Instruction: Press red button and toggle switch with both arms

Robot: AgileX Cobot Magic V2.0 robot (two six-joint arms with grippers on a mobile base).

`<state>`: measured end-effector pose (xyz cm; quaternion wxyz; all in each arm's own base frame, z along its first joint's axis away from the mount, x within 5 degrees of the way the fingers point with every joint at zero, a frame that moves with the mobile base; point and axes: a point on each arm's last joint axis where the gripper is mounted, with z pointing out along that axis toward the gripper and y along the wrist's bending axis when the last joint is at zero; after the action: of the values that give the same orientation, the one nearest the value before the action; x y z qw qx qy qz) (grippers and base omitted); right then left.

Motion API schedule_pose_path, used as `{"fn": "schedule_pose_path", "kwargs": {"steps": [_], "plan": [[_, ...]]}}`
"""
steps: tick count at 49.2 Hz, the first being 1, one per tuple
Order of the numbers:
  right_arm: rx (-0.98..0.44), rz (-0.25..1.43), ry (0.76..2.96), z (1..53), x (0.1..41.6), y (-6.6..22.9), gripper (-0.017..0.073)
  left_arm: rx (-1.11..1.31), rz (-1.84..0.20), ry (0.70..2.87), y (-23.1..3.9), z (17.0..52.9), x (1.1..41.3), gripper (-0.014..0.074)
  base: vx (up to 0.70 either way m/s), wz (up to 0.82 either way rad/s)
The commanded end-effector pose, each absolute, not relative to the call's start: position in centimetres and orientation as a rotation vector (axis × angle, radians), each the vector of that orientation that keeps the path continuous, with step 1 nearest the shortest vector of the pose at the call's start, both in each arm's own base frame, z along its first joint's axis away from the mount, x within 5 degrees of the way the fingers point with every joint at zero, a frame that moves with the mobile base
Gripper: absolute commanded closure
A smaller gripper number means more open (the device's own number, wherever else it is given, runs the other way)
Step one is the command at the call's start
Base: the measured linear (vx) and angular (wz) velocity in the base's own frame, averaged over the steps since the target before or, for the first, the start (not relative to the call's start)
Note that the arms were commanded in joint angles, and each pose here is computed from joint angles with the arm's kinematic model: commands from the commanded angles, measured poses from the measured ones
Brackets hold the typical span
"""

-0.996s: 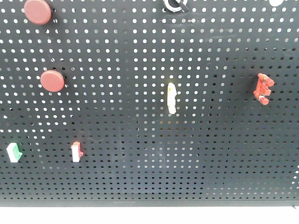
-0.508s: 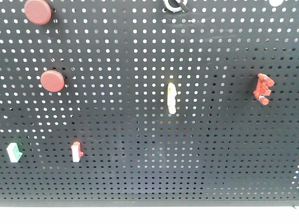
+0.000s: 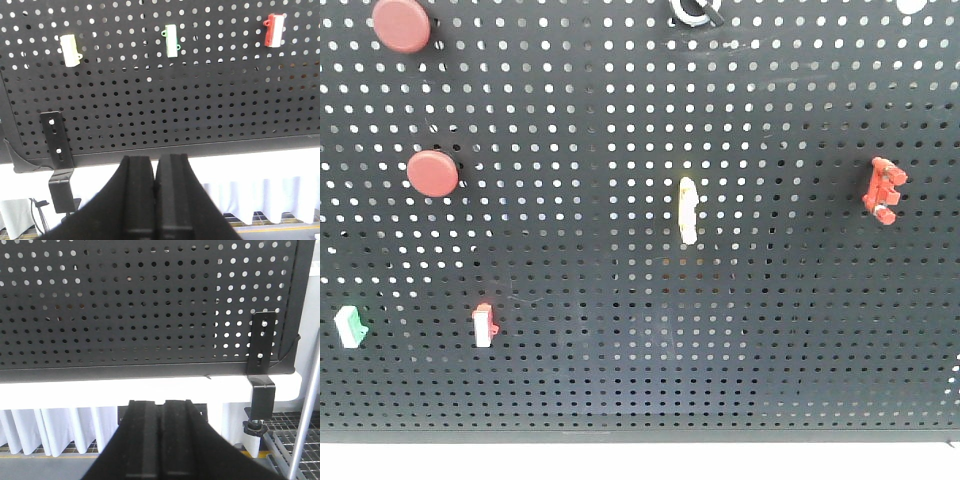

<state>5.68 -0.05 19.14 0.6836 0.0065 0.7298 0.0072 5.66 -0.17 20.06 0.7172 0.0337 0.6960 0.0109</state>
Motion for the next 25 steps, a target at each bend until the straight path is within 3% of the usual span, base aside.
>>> {"fn": "schedule_pose_path", "kwargs": {"steps": [1, 25], "plan": [[-0.002, 0.016, 1.543, 19.65, 5.62, 0.04, 0.0563, 0.073, 0.014, 1.477, -0.24, 19.72, 5.65, 0.0591, 0.0, 0.0], [-0.002, 0.016, 1.543, 19.65, 5.62, 0.04, 0.0563, 0.073, 0.014, 1.477, -0.24, 19.72, 5.65, 0.0591, 0.0, 0.0]]}}
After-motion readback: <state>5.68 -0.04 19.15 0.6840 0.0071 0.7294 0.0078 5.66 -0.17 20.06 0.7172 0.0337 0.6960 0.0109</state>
